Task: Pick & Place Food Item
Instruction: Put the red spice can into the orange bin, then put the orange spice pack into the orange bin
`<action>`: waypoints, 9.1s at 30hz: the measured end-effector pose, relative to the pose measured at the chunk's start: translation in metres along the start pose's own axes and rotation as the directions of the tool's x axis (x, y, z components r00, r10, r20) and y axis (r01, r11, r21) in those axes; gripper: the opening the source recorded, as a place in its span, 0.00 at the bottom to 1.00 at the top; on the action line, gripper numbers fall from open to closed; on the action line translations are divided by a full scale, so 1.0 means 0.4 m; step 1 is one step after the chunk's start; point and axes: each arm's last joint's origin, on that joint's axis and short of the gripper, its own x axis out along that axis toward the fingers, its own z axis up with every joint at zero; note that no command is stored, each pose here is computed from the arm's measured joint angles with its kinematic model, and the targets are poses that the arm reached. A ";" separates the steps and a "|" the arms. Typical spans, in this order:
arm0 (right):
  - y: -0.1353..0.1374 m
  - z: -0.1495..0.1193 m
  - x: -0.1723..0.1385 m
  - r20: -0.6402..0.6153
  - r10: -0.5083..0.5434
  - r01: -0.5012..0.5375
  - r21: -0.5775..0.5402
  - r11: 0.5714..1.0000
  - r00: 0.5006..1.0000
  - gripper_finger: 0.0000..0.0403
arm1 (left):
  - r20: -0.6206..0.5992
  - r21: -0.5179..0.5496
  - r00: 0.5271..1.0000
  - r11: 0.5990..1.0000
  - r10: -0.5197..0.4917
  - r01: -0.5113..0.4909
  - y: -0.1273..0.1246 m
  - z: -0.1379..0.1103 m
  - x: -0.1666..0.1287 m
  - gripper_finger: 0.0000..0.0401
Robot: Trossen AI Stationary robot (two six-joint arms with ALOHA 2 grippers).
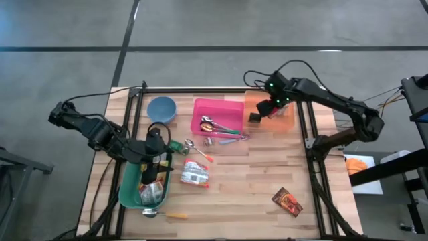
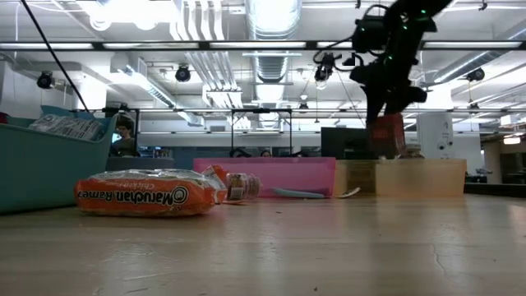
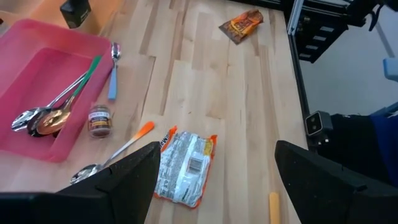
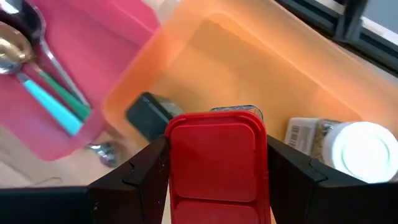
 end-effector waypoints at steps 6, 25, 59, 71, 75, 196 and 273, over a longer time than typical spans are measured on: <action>-0.028 -0.047 0.044 0.070 0.116 -0.114 -0.023 0.993 0.991 0.49 | 0.000 -0.001 1.000 1.000 0.001 -0.001 0.000 0.000 0.001 0.79; -0.031 -0.072 0.146 -0.146 0.252 -0.279 -0.213 0.936 0.957 0.49 | 0.007 -0.001 1.000 1.000 0.010 -0.010 0.001 0.000 0.001 0.79; -0.006 -0.093 0.160 -0.242 0.276 -0.357 -0.429 0.829 0.930 0.49 | 0.007 0.002 1.000 1.000 0.013 -0.013 0.001 0.000 0.001 0.79; -0.002 -0.096 0.159 -0.249 0.276 -0.348 -0.326 0.879 0.928 0.90 | 0.007 0.003 1.000 1.000 0.013 -0.013 0.001 0.000 0.001 0.79; -0.003 -0.097 0.157 -0.249 0.276 -0.345 -0.303 0.888 0.928 0.91 | 0.007 0.046 1.000 0.999 0.013 -0.014 0.001 0.001 -0.001 0.79; 0.231 -0.794 0.057 -0.543 0.106 -0.013 0.172 0.985 0.833 0.91 | 0.060 -0.029 0.982 0.984 0.177 -0.175 0.092 0.034 -0.003 0.79; 0.773 -0.490 -0.061 0.451 0.169 0.187 -0.642 0.744 0.877 0.05 | 0.225 -0.345 0.973 0.938 0.048 0.034 0.144 -0.093 0.245 0.79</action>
